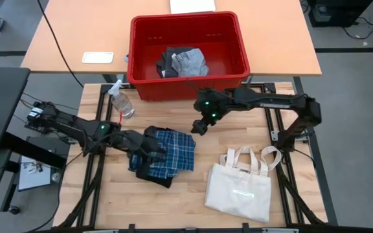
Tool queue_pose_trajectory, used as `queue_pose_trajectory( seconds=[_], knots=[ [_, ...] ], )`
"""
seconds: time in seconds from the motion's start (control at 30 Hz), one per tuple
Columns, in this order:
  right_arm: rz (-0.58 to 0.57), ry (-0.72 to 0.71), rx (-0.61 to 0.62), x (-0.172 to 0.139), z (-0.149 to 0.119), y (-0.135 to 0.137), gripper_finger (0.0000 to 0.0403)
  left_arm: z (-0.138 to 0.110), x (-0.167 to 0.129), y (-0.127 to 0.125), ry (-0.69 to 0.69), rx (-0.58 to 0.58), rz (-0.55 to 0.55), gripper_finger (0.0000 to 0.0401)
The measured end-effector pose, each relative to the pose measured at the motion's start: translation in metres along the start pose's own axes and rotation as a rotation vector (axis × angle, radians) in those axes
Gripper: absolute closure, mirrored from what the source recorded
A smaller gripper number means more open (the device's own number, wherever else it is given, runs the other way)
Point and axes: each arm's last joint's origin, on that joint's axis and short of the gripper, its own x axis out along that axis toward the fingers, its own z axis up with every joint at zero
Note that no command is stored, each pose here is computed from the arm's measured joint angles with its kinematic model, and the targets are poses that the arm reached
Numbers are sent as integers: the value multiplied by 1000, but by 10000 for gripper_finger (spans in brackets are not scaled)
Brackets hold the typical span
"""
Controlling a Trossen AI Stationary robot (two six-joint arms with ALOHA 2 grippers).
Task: Fold laundry
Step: Put the blue checkered shirt into the red bin
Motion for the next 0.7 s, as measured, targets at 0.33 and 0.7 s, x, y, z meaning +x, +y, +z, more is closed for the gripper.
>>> queue_pose_trajectory(
  seconds=[0.33,0.7],
  knots=[
    [99,1,77,7,-18,-9,57,-70,28,22,81,-156,-170,290],
    [195,-55,228,69,-34,-51,57,-119,9,37,25,-351,-149,339]
  ],
)
